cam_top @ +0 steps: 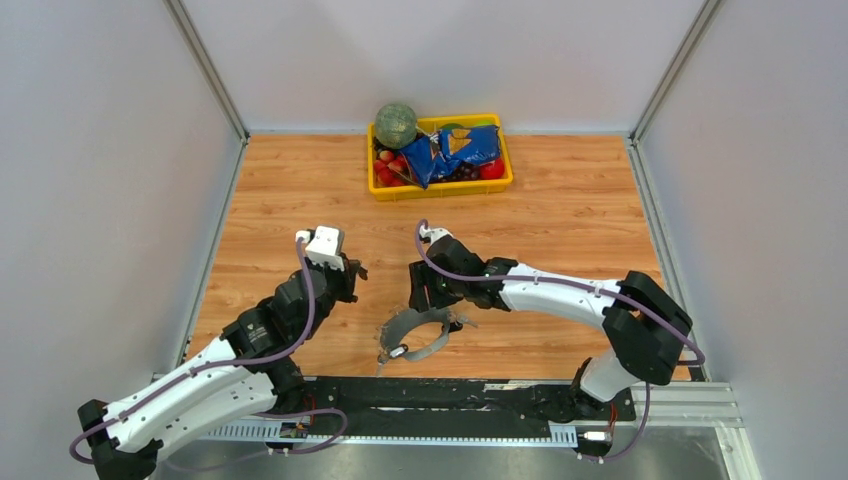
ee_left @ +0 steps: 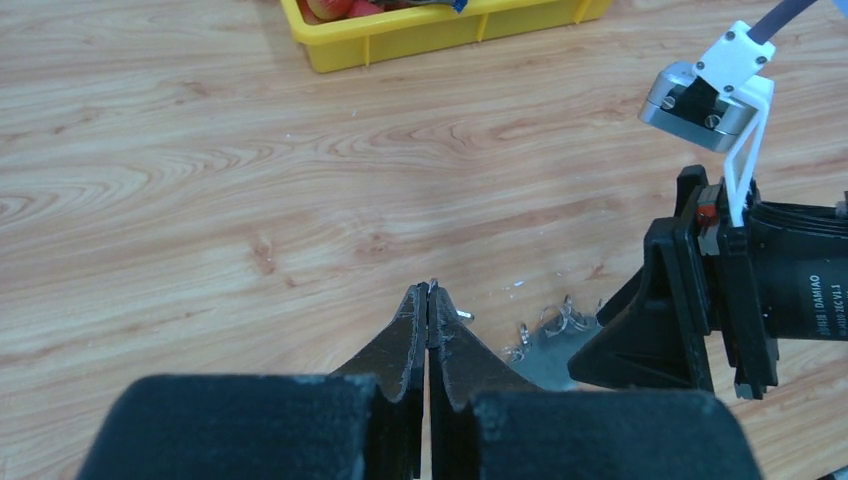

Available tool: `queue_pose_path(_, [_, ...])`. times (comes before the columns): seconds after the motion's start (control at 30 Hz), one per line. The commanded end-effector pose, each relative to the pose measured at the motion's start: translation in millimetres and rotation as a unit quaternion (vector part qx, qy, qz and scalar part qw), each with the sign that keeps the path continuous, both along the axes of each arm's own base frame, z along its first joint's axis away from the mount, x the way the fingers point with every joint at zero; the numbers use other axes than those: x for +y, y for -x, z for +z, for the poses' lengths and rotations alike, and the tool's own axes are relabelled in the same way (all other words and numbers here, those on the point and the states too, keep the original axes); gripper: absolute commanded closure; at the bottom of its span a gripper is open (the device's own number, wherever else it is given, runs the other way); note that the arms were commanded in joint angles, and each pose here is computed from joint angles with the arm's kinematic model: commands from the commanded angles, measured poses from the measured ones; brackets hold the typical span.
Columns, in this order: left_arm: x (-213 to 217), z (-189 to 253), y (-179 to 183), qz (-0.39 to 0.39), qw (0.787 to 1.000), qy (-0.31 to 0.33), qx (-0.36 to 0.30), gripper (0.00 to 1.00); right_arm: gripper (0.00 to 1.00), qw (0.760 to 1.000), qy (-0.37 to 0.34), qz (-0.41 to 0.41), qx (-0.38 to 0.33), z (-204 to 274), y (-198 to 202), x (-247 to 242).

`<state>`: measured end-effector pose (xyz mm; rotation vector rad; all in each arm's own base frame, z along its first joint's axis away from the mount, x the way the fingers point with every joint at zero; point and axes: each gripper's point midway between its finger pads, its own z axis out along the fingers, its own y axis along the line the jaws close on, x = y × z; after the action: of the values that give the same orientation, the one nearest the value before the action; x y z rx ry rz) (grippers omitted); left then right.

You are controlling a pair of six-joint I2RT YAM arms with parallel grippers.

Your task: Put the keys on the keyring

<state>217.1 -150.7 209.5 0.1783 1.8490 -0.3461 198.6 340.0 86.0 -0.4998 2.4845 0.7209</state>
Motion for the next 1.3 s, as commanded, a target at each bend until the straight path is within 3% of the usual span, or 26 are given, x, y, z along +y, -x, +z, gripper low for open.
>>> queue_pose_path(0.0, [-4.0, 3.7, -0.3, -0.008, 1.000, 0.015, -0.008, 1.00, 0.40, 0.997, -0.047, -0.045, 0.034, -2.4, -2.5, 15.4])
queue_pose_path(0.57, [-15.1, 5.6, 7.7, -0.046, 0.998, 0.036, -0.007, 1.00, 0.48, 0.985, -0.057, -0.127, 0.100, -37.9, 1.1, 14.6])
queue_pose_path(1.27, [-19.0, 2.8, 9.3, -0.056, 0.998, 0.037, -0.001, 1.00, 0.55, 0.973, -0.051, -0.213, 0.078, -53.3, -21.1, -4.5])
